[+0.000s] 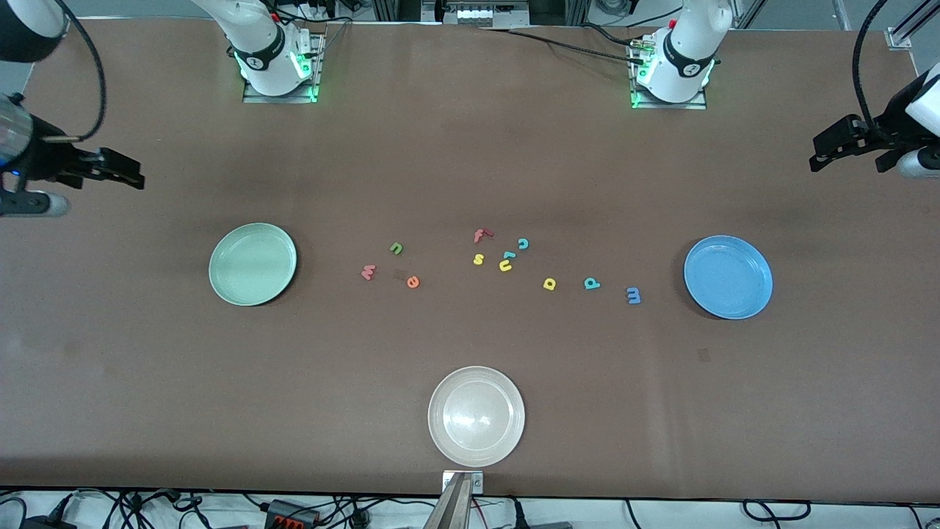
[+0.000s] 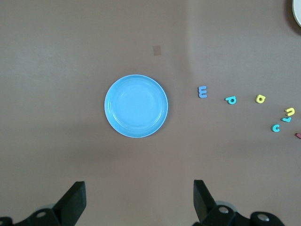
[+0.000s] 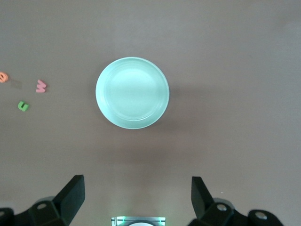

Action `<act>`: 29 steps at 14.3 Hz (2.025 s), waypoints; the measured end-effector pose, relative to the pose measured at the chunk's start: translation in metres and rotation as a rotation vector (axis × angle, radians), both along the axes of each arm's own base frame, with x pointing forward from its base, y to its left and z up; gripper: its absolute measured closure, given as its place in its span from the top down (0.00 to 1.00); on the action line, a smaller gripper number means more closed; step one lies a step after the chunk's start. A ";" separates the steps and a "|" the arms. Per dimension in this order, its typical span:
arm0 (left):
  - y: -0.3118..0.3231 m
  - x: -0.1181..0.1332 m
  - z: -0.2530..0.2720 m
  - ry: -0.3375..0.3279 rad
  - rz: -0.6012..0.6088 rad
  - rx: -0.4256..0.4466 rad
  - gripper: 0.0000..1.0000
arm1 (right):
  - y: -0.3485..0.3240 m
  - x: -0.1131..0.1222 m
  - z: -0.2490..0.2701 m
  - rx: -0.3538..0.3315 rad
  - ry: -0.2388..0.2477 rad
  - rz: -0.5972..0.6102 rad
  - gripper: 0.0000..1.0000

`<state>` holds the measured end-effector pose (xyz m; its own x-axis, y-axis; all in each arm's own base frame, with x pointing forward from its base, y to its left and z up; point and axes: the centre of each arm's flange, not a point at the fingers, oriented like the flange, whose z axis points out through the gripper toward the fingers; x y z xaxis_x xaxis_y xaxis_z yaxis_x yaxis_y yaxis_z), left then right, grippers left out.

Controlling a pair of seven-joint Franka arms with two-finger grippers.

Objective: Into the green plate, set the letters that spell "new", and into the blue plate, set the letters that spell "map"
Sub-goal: 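Move the right gripper toward the pink letter near the green plate, then grasp the pink letter with the right gripper while the left gripper reaches letters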

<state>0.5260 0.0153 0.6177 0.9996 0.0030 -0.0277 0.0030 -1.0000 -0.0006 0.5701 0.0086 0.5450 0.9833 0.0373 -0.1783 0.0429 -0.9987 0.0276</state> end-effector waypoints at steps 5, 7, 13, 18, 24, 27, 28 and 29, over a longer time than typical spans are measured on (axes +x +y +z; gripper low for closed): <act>0.000 0.000 0.000 0.000 0.001 0.000 1.00 | 0.076 0.041 -0.105 -0.025 0.042 0.087 1.00; 0.000 0.000 0.000 -0.001 0.001 0.000 1.00 | 0.112 0.048 -0.141 -0.047 0.036 0.063 1.00; 0.001 0.000 0.000 -0.001 0.001 0.000 1.00 | 0.214 0.039 -0.240 -0.093 0.025 0.057 1.00; 0.001 0.000 0.000 -0.001 0.002 0.000 1.00 | 0.255 0.033 -0.284 -0.093 -0.019 -0.064 0.98; -0.001 -0.001 -0.002 0.013 -0.002 0.000 1.00 | 0.267 0.031 -0.321 -0.020 0.016 -0.191 0.74; -0.007 -0.001 -0.015 0.075 -0.014 -0.002 1.00 | 0.273 0.030 -0.334 -0.025 0.003 -0.226 0.72; -0.012 0.002 -0.025 0.106 -0.022 -0.002 1.00 | 0.276 0.029 -0.338 -0.025 -0.002 -0.230 0.72; -0.017 0.006 -0.038 0.139 -0.033 -0.003 1.00 | 0.278 0.028 -0.341 -0.025 -0.004 -0.229 0.72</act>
